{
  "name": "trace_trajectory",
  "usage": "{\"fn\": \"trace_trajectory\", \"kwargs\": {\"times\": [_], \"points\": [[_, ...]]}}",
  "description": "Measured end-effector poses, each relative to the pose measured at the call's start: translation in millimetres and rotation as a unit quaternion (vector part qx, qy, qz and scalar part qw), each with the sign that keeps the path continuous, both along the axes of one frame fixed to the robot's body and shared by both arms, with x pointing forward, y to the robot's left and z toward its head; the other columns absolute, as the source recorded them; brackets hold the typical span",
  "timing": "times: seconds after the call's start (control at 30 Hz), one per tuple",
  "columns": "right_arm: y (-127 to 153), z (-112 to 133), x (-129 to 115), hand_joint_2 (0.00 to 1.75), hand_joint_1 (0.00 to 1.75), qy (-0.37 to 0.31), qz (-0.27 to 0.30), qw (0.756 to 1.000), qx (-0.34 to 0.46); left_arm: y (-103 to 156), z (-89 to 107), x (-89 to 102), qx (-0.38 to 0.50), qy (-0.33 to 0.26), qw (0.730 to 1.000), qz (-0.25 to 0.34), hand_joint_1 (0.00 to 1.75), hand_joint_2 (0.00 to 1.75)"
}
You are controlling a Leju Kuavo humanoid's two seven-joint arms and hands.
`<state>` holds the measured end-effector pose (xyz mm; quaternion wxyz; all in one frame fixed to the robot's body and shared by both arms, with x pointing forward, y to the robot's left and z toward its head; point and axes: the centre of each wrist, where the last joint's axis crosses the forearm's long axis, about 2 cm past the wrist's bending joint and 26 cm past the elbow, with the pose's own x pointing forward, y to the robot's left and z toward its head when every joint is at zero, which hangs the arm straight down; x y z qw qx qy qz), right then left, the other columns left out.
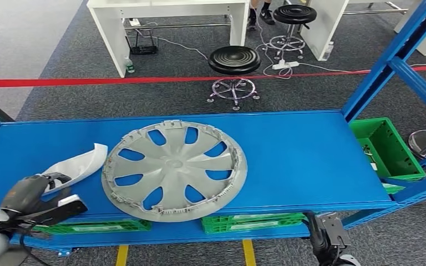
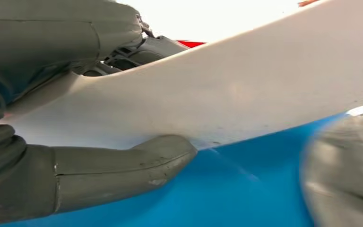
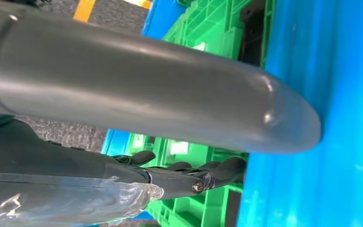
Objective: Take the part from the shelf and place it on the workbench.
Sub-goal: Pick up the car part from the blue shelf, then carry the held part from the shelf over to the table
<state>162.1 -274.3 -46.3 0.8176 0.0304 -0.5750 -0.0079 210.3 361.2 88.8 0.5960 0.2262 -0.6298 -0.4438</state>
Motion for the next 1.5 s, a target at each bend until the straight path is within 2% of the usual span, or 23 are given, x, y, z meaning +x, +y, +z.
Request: {"fn": "trace_trajectory", "kwargs": {"times": [0.17,0.33,0.5,0.83,1.23,1.5], "points": [[-3.8,6.5,-0.7,0.00,0.00,-0.023,-0.014,1.000,0.000,-33.5,15.7,-22.5,-0.028,-0.082,0.996,-0.009,1.75,1.75],[-5.7,9.1,-3.8,0.00,0.00,-0.031,-0.019,0.999,0.000,-48.5,21.1,-33.3,-0.049,-0.100,0.994,-0.019,1.75,1.75],[-10.6,16.5,-4.4,0.00,0.00,-0.056,-0.031,0.998,0.002,-61.3,31.3,-43.1,-0.071,-0.146,0.987,-0.010,1.75,1.75],[-16.4,22.8,-6.0,0.00,0.00,-0.074,-0.042,0.996,0.001,-75.1,35.3,-52.8,-0.090,-0.154,0.984,-0.013,1.75,1.75],[-24.5,25.4,-10.5,0.00,0.00,-0.086,-0.050,0.995,-0.004,-85.1,39.8,-54.9,-0.120,-0.170,0.978,-0.001,1.75,1.75],[-41.6,35.7,-12.1,0.00,0.00,-0.097,-0.048,0.991,-0.081,-111.3,41.3,-61.1,-0.195,-0.206,0.958,0.039,1.75,1.75]]}}
